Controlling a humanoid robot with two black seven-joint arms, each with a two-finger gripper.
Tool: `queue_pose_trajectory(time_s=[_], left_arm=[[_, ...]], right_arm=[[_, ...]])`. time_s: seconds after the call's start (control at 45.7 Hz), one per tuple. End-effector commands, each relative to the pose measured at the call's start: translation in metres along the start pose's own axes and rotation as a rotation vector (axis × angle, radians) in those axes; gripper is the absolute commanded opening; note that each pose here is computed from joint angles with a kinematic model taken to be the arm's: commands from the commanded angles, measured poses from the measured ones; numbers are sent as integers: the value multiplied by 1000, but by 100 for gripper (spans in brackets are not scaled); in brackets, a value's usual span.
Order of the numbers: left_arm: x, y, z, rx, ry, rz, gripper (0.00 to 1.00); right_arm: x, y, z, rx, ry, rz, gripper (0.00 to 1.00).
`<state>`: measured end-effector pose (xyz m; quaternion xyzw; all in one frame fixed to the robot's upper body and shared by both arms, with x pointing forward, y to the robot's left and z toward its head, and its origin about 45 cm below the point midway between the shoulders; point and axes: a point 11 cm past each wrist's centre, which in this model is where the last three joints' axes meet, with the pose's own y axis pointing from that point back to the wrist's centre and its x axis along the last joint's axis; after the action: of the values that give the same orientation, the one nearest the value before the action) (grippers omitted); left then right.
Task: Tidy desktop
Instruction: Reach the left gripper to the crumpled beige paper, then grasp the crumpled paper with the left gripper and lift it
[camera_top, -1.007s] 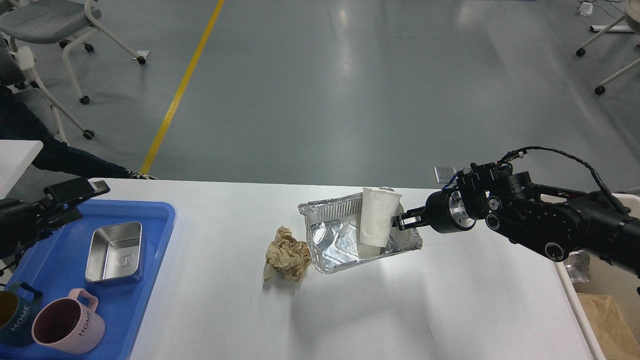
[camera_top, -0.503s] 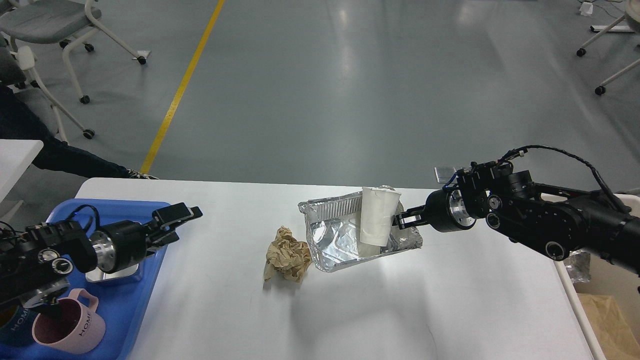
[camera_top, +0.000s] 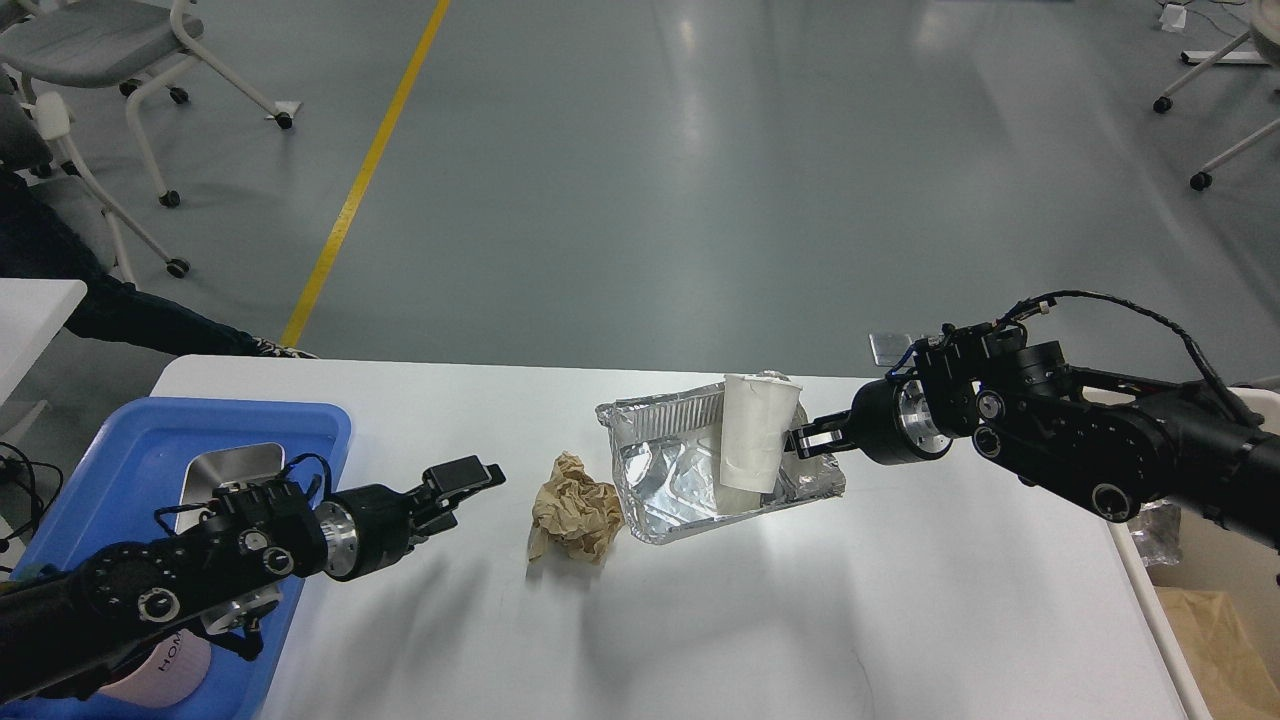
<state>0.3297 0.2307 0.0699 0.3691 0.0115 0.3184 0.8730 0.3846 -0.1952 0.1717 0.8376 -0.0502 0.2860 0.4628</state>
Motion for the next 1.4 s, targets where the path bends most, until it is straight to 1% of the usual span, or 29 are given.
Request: queue_pose_trajectory(time_s=[0.0,0.46,0.569,0.678,0.7,0.832,0.875,0.897,0.963,0.985,1.204,1.379], left_arm=[[-6,-8,3,-5,2,-7,96],[-26,-36,16,-13,5,-30,96],[-37,-46,19,-10,-8,-47,96],[-46,-53,19,6,-39,-53,91],[-49,-55,19,8,-44,-55,88],[-62,-58,15,62,-108,-90,65],[-62,-58,13,69,-116,-93,53],[-62,-58,14,68,-116,-91,42],[-61,-58,15,64,-114,-90,28],[-61,-58,15,65,-115,-90,24],[-55,-58,21,50,-118,-80,2],[-39,-55,32,19,-129,-53,0]], right_arm=[[0,2,2,-3,-4,3,0],[0,2,-3,10,0,1,0],[1,2,-2,12,-2,5,0],[1,2,-3,13,-1,5,0],[1,2,-3,13,-1,5,0],[1,2,-3,13,-1,5,0],[1,2,-2,11,-2,5,0],[1,3,-3,12,-2,6,0],[1,2,-3,12,-2,6,0],[1,2,-3,12,-2,6,0],[1,3,-2,11,-3,8,0],[1,2,-3,12,-2,8,0]])
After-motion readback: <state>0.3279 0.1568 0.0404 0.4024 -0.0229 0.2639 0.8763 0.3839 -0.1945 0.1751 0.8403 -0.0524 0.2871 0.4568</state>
